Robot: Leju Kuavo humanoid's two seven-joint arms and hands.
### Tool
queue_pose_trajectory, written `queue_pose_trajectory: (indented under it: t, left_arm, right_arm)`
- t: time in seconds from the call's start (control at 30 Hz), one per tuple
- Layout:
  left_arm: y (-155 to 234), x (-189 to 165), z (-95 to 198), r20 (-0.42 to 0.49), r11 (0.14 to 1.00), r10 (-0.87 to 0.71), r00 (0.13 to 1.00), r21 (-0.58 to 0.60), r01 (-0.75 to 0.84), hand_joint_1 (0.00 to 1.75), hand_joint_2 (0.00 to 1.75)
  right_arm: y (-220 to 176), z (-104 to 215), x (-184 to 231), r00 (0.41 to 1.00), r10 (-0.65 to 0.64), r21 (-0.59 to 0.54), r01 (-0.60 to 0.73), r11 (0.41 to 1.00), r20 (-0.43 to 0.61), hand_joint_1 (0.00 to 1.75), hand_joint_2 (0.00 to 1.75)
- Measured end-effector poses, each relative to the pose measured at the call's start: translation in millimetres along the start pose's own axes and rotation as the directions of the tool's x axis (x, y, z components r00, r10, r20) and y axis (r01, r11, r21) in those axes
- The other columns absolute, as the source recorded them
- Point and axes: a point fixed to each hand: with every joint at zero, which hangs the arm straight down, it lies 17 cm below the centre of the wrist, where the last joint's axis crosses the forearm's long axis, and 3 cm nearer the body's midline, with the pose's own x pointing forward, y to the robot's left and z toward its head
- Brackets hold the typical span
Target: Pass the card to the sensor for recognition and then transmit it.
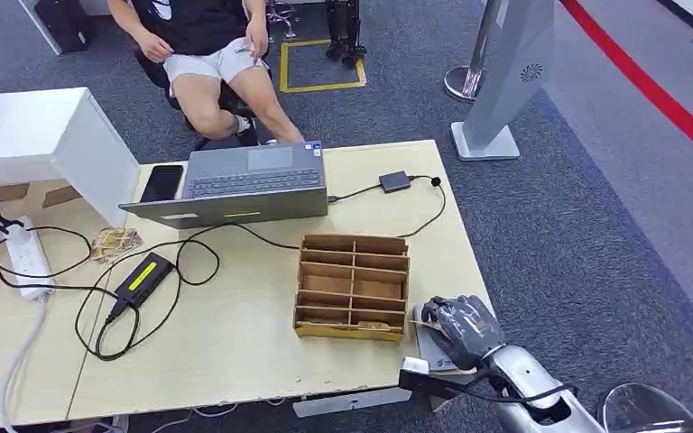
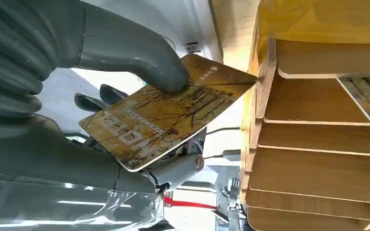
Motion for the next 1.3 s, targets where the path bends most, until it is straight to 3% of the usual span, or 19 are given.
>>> queue_pose_trajectory:
  t: [0.23,0.73,1.03,1.13,1.3]
  left_arm:
    - [-0.2,-1.2,0.0,-0.005,1.000,0.001,1.000,-0.001,-0.001,0.00,1.75]
    - [0.2,-2.1,0.0,-0.009,1.000,-0.005,1.000,0.000,0.005,0.00,1.75]
    - [-0.2,-2.4,0.1,-0.008,1.000,-0.017,1.000,-0.002,0.017,0.00,1.75]
    - [-0.8,-1.8,0.2,-0.005,0.999,-0.032,0.999,-0.007,0.032,0.00,1.75]
    - [2.5,3.8,0.5,0.006,0.997,-0.076,0.997,-0.012,0.076,0.00,1.75]
  right_arm:
    - [-10.6,-1.1,1.3,1.000,0.030,-0.041,-0.031,0.999,-0.005,1.75,1.75]
    - [-142.4,-22.3,35.2,0.986,0.123,-0.307,-0.084,0.948,0.111,1.75,1.75]
    - [-171.8,-30.8,40.2,0.981,0.154,-0.361,-0.103,0.927,0.117,1.75,1.75]
    - [-196.7,-42.8,41.5,0.981,0.158,-0.383,-0.103,0.918,0.115,1.75,1.75]
    - [-236.4,-99.7,57.6,0.970,0.205,-0.311,-0.157,0.937,0.127,1.75,1.75]
